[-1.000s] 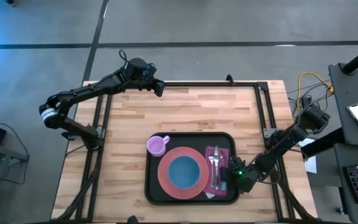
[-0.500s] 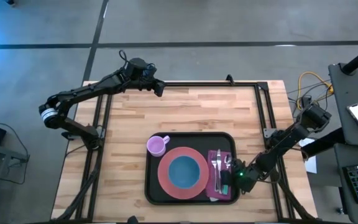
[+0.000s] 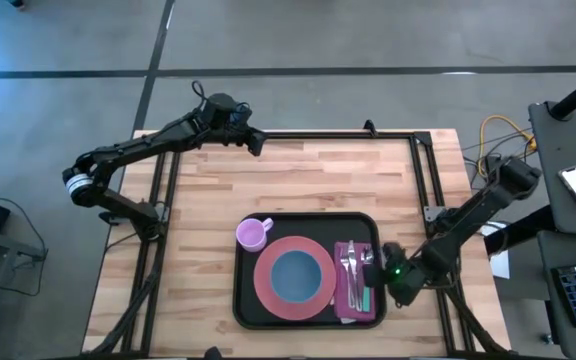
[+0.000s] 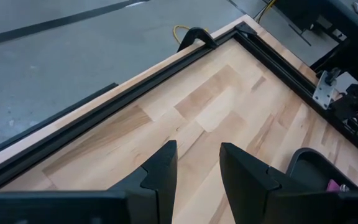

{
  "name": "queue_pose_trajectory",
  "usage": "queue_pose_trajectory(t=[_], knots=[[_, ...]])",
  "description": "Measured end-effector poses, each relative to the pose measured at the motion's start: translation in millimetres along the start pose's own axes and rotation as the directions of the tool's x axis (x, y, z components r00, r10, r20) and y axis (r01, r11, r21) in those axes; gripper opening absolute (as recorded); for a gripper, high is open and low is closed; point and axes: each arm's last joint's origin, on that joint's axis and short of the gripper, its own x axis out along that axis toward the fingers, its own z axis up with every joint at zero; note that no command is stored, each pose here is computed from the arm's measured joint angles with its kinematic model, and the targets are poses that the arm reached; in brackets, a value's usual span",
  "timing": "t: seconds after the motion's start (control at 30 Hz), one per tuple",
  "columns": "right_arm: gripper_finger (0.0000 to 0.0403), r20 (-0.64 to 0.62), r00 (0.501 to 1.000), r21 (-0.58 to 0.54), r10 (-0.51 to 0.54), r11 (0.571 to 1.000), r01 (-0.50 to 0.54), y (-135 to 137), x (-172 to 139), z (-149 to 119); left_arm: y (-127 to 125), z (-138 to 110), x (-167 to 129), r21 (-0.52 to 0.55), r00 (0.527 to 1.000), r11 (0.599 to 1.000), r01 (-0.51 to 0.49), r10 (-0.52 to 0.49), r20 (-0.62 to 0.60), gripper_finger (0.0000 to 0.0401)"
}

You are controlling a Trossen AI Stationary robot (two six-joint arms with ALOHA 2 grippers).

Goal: Set up tray
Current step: Return to Home Position

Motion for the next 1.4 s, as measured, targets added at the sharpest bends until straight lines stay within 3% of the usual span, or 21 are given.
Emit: queue_pose_trajectory(t=[0.2,0.4,0.53,0.67,0.73,0.83,0.87,0.93,1.0,1.07,1.13,1.2,1.27,1.4], knots=[[0.0134,0.3,0.954,-0.057,0.025,0.998,-0.008,16.7,-41.9,15.0,0.7,-2.1,0.0,-0.002,1.0,1.0,-0.007,0.007,-0.022,0.0102],[0.012,0.37,0.894,-0.19,0.25,0.963,-0.191,42.7,-70.8,36.4,-2.6,-1.5,-3.1,-0.001,0.997,0.997,0.075,-0.075,-0.036,0.0102],[0.0101,0.426,0.801,-0.31,0.42,0.9,-0.307,58.2,-86.7,59.5,-5.9,-1.0,-5.8,0.001,0.989,0.99,0.143,-0.143,-0.046,0.0102],[0.0079,0.435,0.677,-0.473,0.594,0.79,-0.389,81.0,-101.4,90.2,-7.4,0.0,-8.8,-0.007,0.986,0.987,0.163,-0.163,-0.042,0.0102],[0.0071,0.394,0.58,-0.577,0.713,0.683,-0.448,95.9,-111.7,106.9,-7.8,0.3,-10.2,-0.006,0.986,0.986,0.165,-0.165,-0.039,0.0102],[0.0066,0.355,0.387,-0.725,0.851,0.512,-0.461,113.8,-132.9,133.4,-8.9,1.8,-14.8,-0.012,0.986,0.986,0.167,-0.168,-0.026,0.0102],[0.0066,0.375,0.333,-0.755,0.865,0.493,-0.433,116.5,-140.0,142.0,-9.2,2.4,-16.5,-0.015,0.986,0.986,0.165,-0.166,-0.019,0.0102],[0.0069,0.427,0.264,-0.774,0.865,0.501,-0.387,118.6,-155.4,155.0,-9.6,2.9,-21.0,-0.016,0.986,0.986,0.164,-0.165,-0.016,0.0102],[0.0072,0.465,0.234,-0.765,0.854,0.52,-0.381,117.3,-169.1,162.6,-10.1,1.3,-28.7,-0.022,0.987,0.987,0.157,-0.158,-0.032,0.0102],[0.0074,0.473,0.239,-0.753,0.848,0.53,-0.39,112.5,-179.6,163.6,-11.6,0.6,-39.3,-0.047,0.987,0.987,0.155,-0.156,-0.036,0.0102],[0.0077,0.46,0.244,-0.789,0.853,0.52,-0.328,110.1,-186.9,161.8,-13.9,0.6,-49.5,-0.071,0.987,0.985,0.158,-0.16,-0.029,0.0102],[0.0079,0.401,0.256,-0.857,0.88,0.459,-0.235,109.3,-191.7,159.1,-18.4,-1.0,-60.1,-0.057,0.985,0.984,0.171,-0.173,-0.03,0.0102],[0.0081,0.313,0.245,-0.913,0.918,0.362,-0.188,111.5,-201.6,155.4,-26.6,-1.1,-73.0,0.002,0.974,0.974,0.225,-0.225,-0.011,0.0102],[0.008,0.138,0.253,-0.975,0.958,0.176,-0.135,107.4,-221.9,147.2,-41.4,1.4,-104.5,0.105,0.913,0.911,0.398,-0.404,0.047,0.0102]])
